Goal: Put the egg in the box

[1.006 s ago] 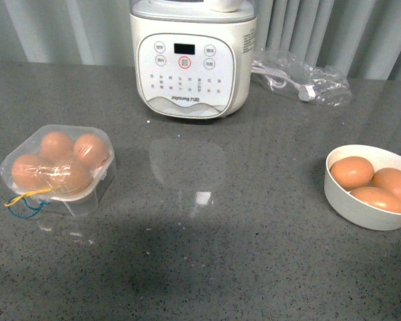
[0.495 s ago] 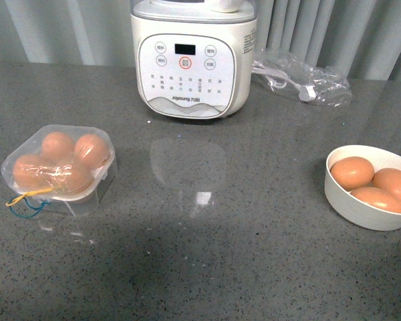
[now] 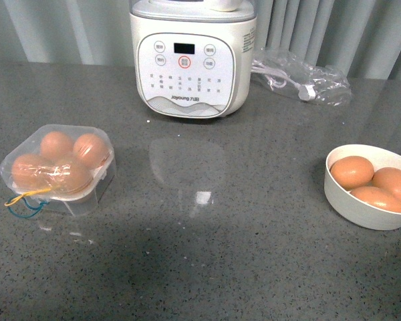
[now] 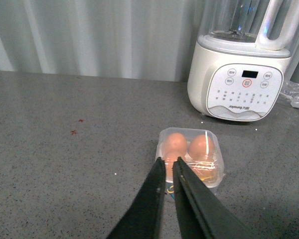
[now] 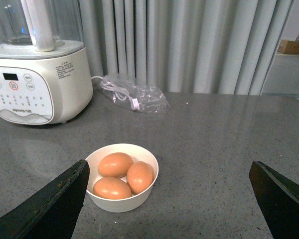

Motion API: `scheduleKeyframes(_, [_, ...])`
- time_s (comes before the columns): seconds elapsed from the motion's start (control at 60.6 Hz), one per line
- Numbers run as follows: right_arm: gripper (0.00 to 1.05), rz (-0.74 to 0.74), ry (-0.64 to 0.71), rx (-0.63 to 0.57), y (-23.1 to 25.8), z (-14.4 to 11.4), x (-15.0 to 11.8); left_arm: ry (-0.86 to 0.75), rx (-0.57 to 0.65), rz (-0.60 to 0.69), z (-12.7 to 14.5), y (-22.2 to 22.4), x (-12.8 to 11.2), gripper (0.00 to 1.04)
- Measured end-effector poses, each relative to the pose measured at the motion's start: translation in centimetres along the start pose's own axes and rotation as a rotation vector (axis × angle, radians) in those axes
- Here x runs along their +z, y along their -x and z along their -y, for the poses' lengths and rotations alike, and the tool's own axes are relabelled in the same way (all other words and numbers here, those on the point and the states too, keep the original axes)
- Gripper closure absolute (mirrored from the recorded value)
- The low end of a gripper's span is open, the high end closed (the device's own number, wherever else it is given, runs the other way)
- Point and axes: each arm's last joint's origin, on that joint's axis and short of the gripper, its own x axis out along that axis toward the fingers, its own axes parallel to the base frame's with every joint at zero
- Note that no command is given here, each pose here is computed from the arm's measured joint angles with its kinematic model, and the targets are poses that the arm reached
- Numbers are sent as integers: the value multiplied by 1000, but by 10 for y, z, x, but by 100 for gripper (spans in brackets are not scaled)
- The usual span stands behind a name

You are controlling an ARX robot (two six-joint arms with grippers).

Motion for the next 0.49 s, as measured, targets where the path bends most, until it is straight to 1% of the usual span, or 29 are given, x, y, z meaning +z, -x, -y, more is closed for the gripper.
scheduleKeyframes(0.049, [7, 0, 0, 0, 0, 0, 0, 0, 0, 0, 0, 0, 0, 77])
scheduleKeyframes(0.082, [7, 0, 0, 0, 0, 0, 0, 0, 0, 0, 0, 0, 0, 68])
scheduleKeyframes(0.099, [7, 0, 0, 0, 0, 0, 0, 0, 0, 0, 0, 0, 0, 66])
scheduleKeyframes(0.115, [7, 0, 0, 0, 0, 0, 0, 0, 0, 0, 0, 0, 0, 60])
scheduleKeyframes(0.165, [7, 0, 0, 0, 0, 0, 0, 0, 0, 0, 0, 0, 0, 47])
scheduleKeyframes(0.247, [7, 0, 0, 0, 0, 0, 0, 0, 0, 0, 0, 0, 0, 34])
scheduleKeyframes(0.264, [7, 0, 0, 0, 0, 0, 0, 0, 0, 0, 0, 0, 0, 28])
scheduleKeyframes(0.28, [7, 0, 0, 0, 0, 0, 0, 0, 0, 0, 0, 0, 0, 25])
scheduleKeyframes(0.33, [7, 0, 0, 0, 0, 0, 0, 0, 0, 0, 0, 0, 0, 10])
scheduleKeyframes(0.379, [7, 0, 0, 0, 0, 0, 0, -2, 0, 0, 0, 0, 0, 5])
scheduleKeyframes(0.429, [7, 0, 0, 0, 0, 0, 0, -2, 0, 0, 0, 0, 0, 7])
scheduleKeyframes(0.495, [7, 0, 0, 0, 0, 0, 0, -3, 0, 0, 0, 0, 0, 7])
